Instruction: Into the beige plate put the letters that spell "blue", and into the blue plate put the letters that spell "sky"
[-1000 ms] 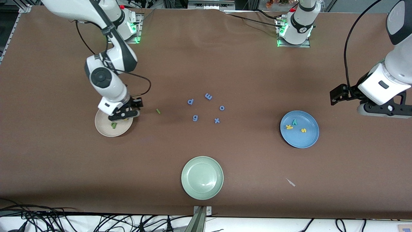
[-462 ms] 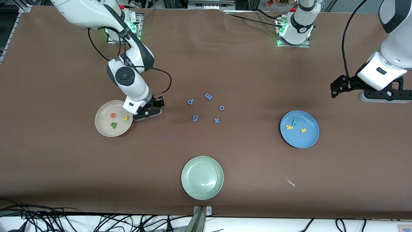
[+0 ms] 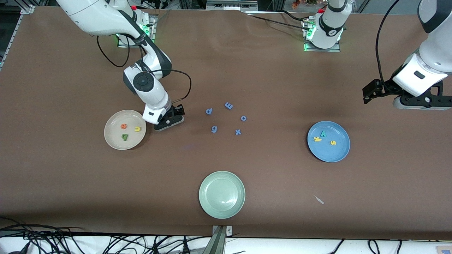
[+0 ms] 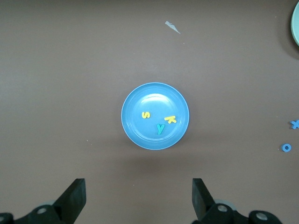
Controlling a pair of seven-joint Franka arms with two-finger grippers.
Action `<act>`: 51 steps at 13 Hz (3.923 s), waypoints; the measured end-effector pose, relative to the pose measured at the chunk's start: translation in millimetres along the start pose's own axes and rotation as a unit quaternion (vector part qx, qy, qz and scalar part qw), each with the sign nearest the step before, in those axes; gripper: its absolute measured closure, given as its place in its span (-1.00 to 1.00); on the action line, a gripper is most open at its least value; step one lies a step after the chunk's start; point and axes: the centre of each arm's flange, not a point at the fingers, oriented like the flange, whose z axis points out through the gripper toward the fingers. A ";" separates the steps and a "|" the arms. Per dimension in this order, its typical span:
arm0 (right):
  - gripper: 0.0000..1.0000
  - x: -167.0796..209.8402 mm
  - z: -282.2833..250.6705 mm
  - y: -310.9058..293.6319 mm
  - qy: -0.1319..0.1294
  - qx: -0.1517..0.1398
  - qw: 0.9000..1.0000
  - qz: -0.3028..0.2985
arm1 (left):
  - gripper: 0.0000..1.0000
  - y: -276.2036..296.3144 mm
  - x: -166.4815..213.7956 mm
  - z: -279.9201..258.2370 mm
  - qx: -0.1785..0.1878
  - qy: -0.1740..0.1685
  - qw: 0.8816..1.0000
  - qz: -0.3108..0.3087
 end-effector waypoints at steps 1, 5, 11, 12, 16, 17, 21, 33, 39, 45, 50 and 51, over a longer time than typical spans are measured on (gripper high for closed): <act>-0.28 -1.7 1.8 -0.2 -0.002 0.000 1.000 0.000 | -1.00 3.3 0.0 -1.8 0.000 0.001 1.000 0.003; -0.02 -7.1 6.8 -0.5 -0.009 0.001 1.000 -0.001 | -1.00 5.3 -0.5 -2.5 0.000 0.000 1.000 0.005; 0.56 -9.2 13.0 1.1 -0.011 0.003 1.000 0.001 | -1.00 5.3 -0.6 -3.1 0.000 0.000 1.000 0.005; 0.56 -9.1 12.9 2.1 -0.011 0.002 1.000 0.002 | -1.00 5.1 -0.6 -3.1 0.000 0.000 1.000 0.005; 0.81 -1.3 -5.1 34.1 -0.007 -0.020 1.000 0.003 | -1.00 4.6 -0.8 -3.1 0.000 -0.001 1.000 0.004; 0.81 0.3 -19.4 50.0 -0.016 -0.035 0.999 -0.015 | -1.00 4.5 -0.9 -3.1 0.000 -0.002 1.000 0.004; 0.81 -13.6 -77.2 136.0 -0.064 -0.077 0.993 -0.054 | -1.00 4.4 -1.1 -3.1 0.000 -0.002 1.000 0.004; -0.45 -34.3 -132.1 161.7 -0.101 -0.035 0.994 0.037 | -1.00 4.4 -1.2 -3.3 0.000 -0.003 1.000 0.004; -1.00 -12.8 -309.7 158.7 -0.092 -0.008 0.993 0.078 | -1.00 4.4 -1.3 -3.4 0.000 -0.003 1.000 0.004; -1.00 -34.5 -411.0 208.6 -0.087 -0.005 0.987 0.133 | -1.00 4.4 -1.4 -3.4 0.000 -0.003 1.000 0.004; -1.00 -37.7 -410.1 222.5 -0.101 0.002 0.984 0.145 | -1.00 4.4 -1.4 -3.5 0.000 -0.003 1.000 0.004; -1.00 -38.4 -407.2 222.2 -0.110 0.004 0.983 0.145 | -1.00 4.4 -1.4 -3.5 0.000 -0.004 1.000 0.004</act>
